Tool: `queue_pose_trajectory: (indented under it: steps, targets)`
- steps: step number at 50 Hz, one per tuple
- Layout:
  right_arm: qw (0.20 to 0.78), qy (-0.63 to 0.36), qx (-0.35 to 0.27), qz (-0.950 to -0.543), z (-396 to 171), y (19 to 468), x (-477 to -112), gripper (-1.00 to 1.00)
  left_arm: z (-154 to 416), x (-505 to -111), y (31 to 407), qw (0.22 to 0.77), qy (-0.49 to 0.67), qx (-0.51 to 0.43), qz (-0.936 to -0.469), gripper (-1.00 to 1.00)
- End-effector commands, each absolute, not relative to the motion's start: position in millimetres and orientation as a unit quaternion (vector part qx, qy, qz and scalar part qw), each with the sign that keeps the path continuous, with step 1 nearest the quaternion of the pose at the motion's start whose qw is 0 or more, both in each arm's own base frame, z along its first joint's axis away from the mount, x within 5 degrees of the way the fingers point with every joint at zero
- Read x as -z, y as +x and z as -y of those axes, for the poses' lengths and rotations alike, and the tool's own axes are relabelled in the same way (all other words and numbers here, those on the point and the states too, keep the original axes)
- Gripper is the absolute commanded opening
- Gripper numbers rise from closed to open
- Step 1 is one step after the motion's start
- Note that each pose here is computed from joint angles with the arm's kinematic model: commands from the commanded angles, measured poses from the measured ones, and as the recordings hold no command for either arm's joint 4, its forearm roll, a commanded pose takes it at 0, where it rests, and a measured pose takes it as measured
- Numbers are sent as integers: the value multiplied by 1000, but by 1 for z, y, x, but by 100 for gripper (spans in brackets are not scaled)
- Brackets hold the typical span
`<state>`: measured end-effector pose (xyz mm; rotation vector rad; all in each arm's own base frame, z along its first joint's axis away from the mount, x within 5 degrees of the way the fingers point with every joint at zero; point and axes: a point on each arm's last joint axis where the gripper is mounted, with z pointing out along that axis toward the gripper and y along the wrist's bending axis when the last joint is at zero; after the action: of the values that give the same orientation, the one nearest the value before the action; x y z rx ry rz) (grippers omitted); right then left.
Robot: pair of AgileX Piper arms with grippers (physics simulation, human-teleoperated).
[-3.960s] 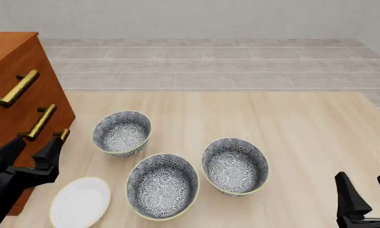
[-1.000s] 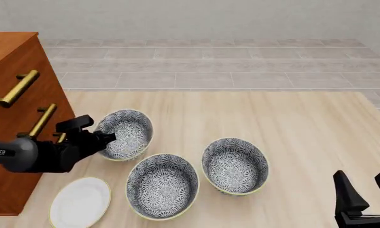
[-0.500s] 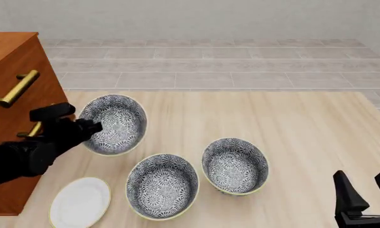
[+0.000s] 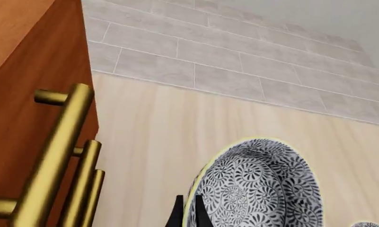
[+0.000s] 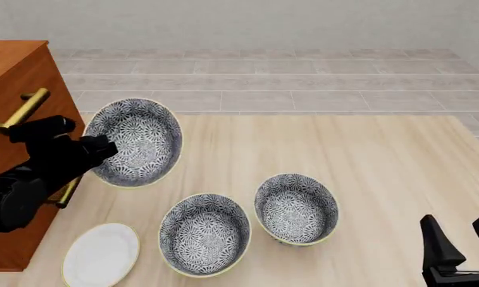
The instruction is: Stack the bowl at the front on the bowl in the middle.
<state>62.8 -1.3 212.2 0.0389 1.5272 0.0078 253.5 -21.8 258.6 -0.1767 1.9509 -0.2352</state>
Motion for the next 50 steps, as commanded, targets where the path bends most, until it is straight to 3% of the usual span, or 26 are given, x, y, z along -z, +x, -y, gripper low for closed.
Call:
queue_pose_trajectory:
  steps: [1, 30, 50]
  targets:
    - [723, 18, -3, -691, 1, 63, -212, 100, 32, -287, 249, 571, -65, 120, -809, -100]
    - [724, 25, -7, -689, 2, 62, -212, 100, 132, -314, 279, 538, 80, 193, -817, -100]
    - [724, 26, -8, -690, 2, 62, -212, 100, 183, -324, 267, 520, 145, 234, -809, -100]
